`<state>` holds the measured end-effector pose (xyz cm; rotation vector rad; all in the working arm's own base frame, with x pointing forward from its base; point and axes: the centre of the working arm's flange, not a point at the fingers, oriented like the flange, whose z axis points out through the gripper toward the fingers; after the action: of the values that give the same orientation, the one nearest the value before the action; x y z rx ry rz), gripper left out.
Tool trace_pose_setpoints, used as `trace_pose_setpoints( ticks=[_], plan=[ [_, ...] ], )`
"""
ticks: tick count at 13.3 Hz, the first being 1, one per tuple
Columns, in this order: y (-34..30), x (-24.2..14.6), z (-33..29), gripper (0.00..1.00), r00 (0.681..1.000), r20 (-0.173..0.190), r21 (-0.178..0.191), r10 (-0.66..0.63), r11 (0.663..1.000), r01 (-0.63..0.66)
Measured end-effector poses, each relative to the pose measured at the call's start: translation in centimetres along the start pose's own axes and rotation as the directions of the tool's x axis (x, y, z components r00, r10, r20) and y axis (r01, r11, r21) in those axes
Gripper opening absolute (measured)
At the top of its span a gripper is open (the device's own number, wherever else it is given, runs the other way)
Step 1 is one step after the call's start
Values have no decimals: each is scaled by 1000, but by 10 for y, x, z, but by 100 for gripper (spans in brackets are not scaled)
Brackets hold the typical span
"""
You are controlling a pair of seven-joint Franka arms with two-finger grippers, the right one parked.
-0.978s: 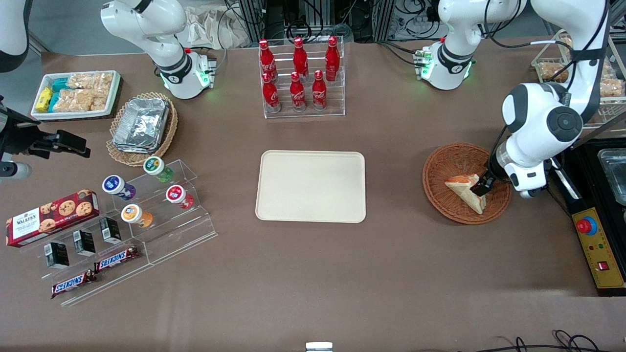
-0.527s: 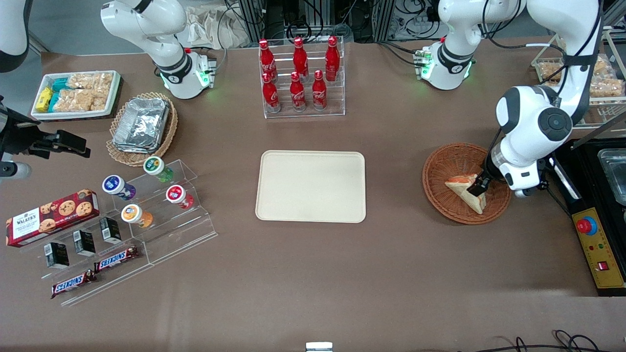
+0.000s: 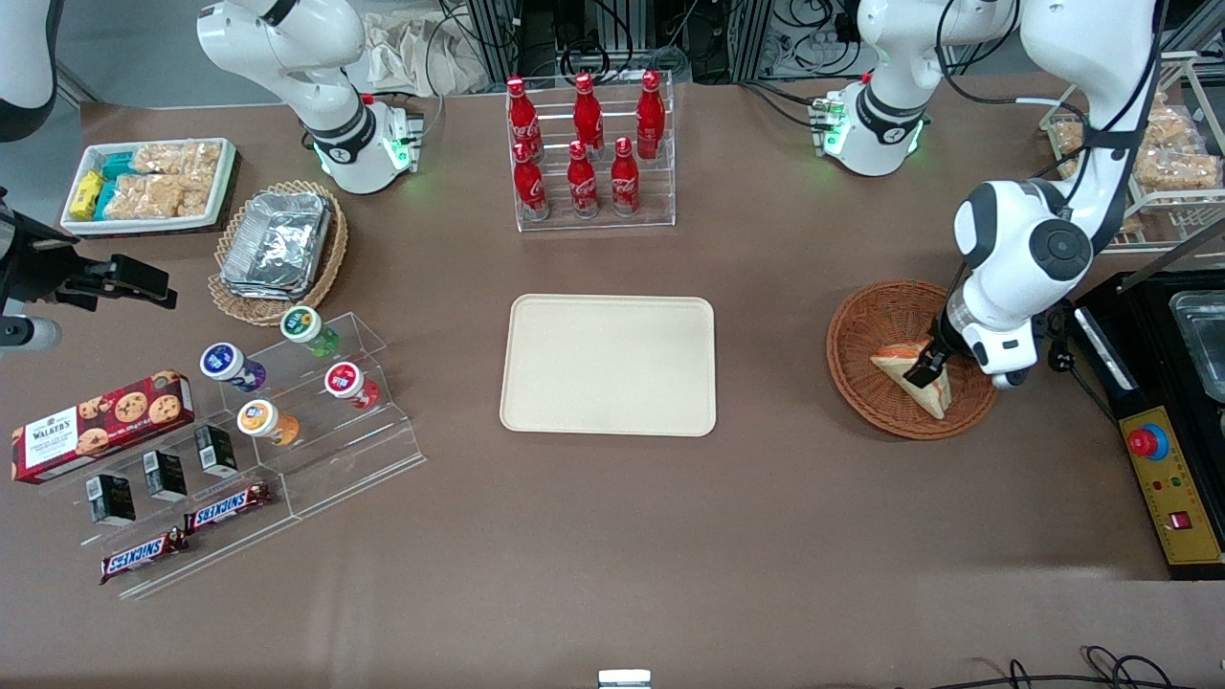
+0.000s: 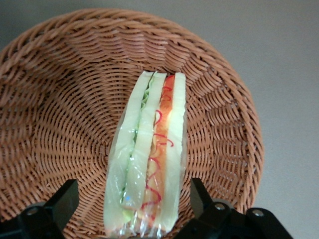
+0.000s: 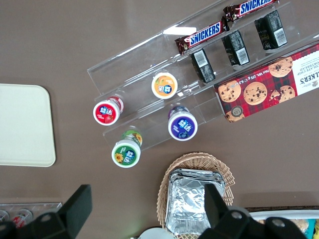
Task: Place sandwich from basket to tray
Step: 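Close the left gripper on the sandwich's edge, then lift the sandwich up out of the basket with the left gripper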
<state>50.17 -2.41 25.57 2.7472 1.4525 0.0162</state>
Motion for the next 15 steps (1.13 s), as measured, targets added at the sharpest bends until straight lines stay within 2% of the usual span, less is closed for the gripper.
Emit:
trace_pose_setpoints(
  ticks=[3, 5, 7, 8, 9, 12, 13, 14, 15],
  plan=[
    [-2, -1, 15, 94, 1000, 10, 11, 3, 1000, -3],
    [-2, -1, 18, 75, 1000, 11, 11, 3, 1000, -3],
    [0, 0, 16, 51, 1000, 7, 4, 0, 1000, 0],
    [1, 1, 14, 43, 1000, 2, -2, -4, 1000, 4],
    [4, 2, 10, 39, 1000, -5, -13, -6, 1000, 6],
    [12, 5, -17, 36, 999, -33, -48, 21, 999, -22],
    [15, 6, -31, 32, 998, -33, -41, 58, 997, -59],
    [18, 8, -50, 26, 994, -21, -17, 108, 994, -108],
    [24, 10, -72, 25, 988, 1, 12, 154, 988, -154]
  ],
)
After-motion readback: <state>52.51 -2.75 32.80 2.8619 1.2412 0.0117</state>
